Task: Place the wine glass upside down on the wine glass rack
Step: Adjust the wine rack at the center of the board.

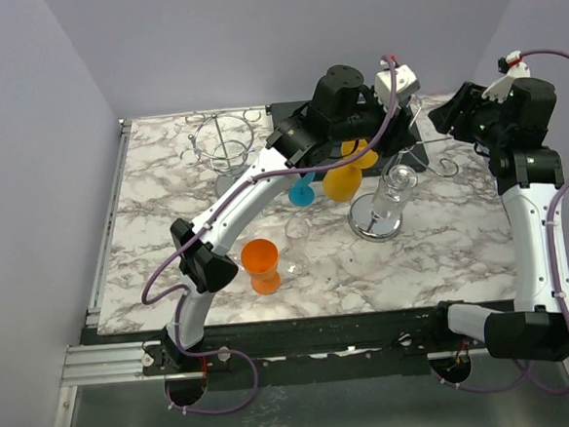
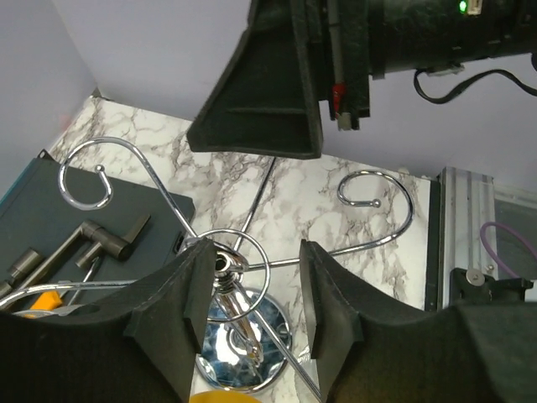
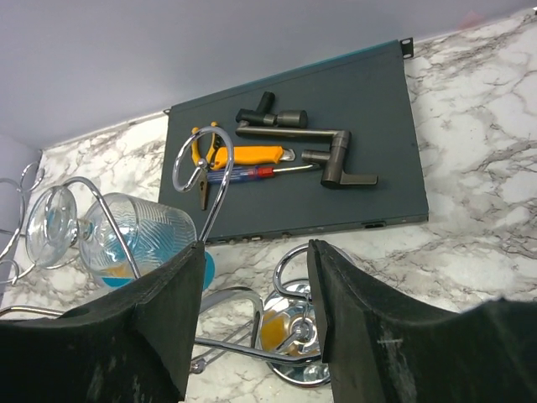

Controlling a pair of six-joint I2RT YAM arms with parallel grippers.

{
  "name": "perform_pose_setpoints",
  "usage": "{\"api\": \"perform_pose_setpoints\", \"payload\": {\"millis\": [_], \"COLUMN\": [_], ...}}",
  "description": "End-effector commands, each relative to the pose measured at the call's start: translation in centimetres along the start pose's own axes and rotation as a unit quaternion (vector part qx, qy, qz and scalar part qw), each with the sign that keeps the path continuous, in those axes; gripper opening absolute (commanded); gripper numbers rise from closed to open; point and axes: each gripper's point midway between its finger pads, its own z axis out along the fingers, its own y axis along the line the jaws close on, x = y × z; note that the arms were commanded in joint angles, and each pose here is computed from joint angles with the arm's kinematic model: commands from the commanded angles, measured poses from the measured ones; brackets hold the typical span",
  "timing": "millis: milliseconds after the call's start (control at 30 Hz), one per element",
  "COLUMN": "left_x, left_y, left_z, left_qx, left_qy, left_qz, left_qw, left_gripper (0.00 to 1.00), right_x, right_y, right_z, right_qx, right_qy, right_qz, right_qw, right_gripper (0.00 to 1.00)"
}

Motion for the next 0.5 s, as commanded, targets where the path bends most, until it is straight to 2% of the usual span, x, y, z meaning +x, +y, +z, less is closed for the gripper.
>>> {"api": "perform_pose_setpoints", "payload": {"millis": [0,367,467], "left_x": [0.0,1.8,1.7], "left_y": [1.1,0.8,1.5], "left_z": [0.8,0.7,0.8], "left_qx": [-0.03,-0.034,-0.05], "left_qy": [-0.006,0.017,0.016], "left_qz": [-0.025,-0.028,-0.022], "left_qw": [0.999,0.999,0.998], "left_gripper": [0.49,0.51,0.47], "right_x": [0.6,0.3,0.4], "right_y": [-0.3,-1.1,-1.4], "right_z": [-0.3,-0.7,-0.8], "right_qx": [0.001,0.022,0.03], "right_qy": [0.005,-0.001,-0.001], "right_qz": [-0.002,-0.017,-0.02], "right_qw": [1.0,1.0,0.999], "right_gripper": [0.56,0.53,0.52]}}
